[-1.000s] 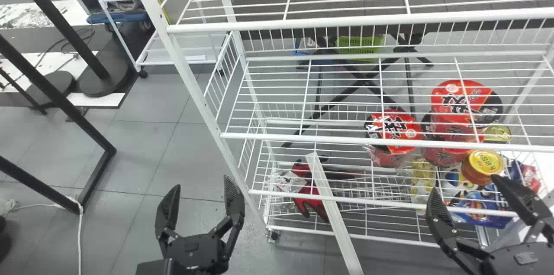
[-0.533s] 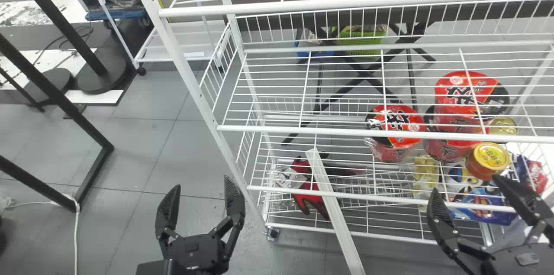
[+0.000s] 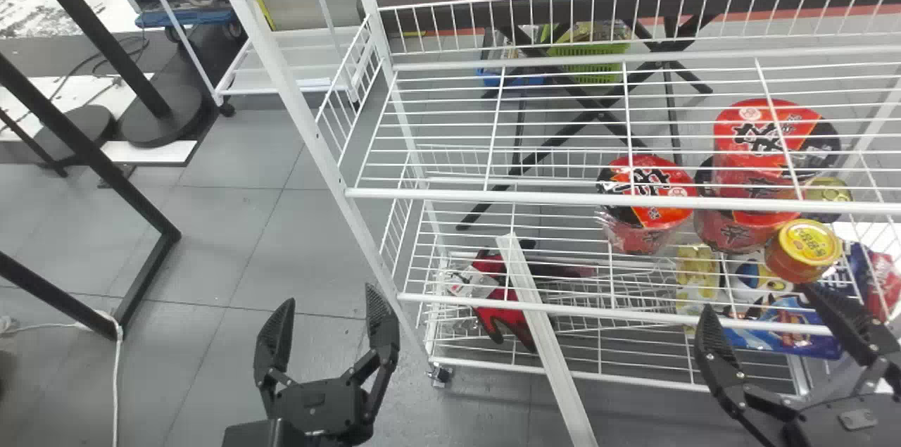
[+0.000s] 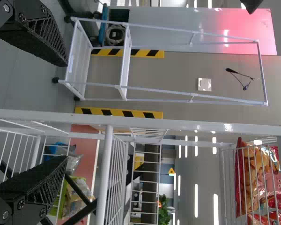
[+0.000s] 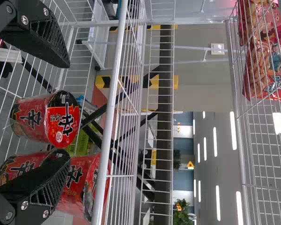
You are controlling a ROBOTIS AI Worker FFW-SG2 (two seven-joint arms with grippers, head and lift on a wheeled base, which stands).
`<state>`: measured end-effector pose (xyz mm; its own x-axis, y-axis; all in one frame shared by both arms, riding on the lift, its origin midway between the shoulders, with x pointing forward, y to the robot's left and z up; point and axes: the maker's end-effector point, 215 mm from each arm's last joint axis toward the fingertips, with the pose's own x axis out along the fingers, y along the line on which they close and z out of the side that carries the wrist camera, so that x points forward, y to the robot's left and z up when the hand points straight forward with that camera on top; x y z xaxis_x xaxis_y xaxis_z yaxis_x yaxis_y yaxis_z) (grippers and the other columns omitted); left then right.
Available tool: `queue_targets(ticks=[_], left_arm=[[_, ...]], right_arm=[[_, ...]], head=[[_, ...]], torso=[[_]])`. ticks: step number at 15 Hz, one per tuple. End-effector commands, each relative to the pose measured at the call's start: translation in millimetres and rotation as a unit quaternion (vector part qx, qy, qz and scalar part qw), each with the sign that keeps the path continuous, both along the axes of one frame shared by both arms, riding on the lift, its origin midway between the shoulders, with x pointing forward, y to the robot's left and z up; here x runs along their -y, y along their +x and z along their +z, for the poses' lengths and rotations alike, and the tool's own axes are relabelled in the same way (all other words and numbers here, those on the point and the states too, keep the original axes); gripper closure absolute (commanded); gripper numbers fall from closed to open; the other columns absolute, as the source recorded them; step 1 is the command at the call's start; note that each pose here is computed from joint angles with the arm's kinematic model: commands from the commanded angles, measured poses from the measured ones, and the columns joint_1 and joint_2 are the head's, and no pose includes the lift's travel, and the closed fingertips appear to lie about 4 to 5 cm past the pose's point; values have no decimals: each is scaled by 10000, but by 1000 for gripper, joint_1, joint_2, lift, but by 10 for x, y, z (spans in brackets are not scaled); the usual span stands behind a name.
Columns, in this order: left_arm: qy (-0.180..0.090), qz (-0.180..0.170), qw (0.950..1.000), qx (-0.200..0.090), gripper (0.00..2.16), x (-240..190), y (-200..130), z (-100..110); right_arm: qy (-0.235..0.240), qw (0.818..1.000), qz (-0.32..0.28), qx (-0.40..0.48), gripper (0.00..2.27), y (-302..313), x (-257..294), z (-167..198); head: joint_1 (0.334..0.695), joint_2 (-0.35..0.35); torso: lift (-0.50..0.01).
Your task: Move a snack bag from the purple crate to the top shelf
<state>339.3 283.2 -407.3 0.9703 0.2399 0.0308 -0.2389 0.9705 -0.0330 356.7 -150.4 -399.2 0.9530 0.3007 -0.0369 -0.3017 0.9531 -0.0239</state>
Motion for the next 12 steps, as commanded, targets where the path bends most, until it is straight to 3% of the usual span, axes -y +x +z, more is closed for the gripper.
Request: queue_targets(ticks=[1,12], left_arm=[[1,2,10000,-3,120,-2,4,-6],[1,7,10000,-11,120,-7,23,-17]], right_arm=[[-2,10000,6,-13,124,-1,-2,-15],[-4,10000,-1,-4,124,10,2,-21]], head=[[695,219],[695,219]], torso=[[-397],[-441]])
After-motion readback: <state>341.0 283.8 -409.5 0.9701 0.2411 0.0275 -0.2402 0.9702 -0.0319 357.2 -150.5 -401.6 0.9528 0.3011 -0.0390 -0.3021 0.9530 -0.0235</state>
